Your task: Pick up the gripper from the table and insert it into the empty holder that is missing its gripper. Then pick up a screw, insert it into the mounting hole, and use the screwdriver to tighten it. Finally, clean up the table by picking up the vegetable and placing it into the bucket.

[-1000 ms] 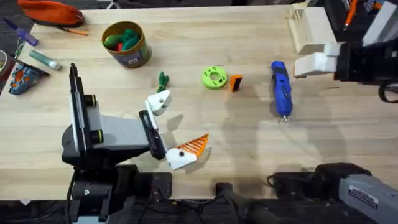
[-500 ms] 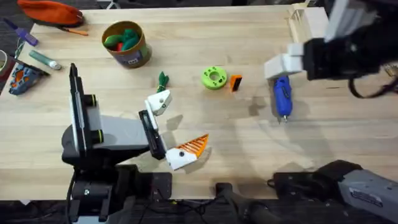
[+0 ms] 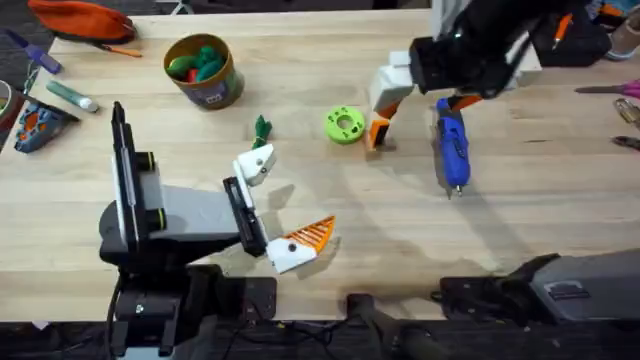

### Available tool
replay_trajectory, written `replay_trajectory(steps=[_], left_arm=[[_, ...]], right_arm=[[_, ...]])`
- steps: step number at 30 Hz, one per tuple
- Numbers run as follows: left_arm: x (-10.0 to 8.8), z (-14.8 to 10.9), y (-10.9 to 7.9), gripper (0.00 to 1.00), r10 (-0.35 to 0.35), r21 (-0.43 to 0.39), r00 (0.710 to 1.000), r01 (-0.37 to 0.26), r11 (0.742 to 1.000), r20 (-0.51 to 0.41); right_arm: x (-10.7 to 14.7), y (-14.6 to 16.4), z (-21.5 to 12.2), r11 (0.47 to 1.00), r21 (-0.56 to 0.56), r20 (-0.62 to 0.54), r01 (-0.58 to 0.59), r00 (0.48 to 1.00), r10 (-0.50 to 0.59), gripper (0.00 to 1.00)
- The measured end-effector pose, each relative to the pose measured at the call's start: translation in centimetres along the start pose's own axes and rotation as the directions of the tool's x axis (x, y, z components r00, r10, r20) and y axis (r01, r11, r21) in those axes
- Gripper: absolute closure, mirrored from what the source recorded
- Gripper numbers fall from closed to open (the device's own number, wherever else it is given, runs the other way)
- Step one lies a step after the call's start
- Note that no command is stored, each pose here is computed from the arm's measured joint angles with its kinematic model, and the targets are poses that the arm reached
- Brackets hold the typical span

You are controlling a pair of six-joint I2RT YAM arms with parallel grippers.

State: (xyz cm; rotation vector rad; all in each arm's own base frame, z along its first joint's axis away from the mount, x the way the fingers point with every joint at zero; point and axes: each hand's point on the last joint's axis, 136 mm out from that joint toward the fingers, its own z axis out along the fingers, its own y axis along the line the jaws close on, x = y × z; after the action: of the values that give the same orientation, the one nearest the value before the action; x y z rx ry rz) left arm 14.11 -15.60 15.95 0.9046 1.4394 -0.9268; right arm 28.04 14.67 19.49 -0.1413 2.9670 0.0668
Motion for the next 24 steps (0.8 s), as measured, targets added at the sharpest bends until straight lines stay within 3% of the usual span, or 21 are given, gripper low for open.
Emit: replay_trajectory(steps=[16, 24], left_arm=[[0.0, 0.0, 0.0, 0.015, 0.000, 0.000, 1.000, 0.000, 1.000, 0.000], [0.0, 0.0, 0.0, 0.015, 0.000, 0.000, 1.000, 0.000, 1.000, 0.000]], right_arm=[[-1.4, 2.1, 5.4, 0.996, 0.024, -0.081, 0.081, 0.994, -0.079, 0.008], [-1.8, 2.4, 7.9, 0.997, 0.042, -0.122, 0.067, 0.991, -0.061, 0.011]])
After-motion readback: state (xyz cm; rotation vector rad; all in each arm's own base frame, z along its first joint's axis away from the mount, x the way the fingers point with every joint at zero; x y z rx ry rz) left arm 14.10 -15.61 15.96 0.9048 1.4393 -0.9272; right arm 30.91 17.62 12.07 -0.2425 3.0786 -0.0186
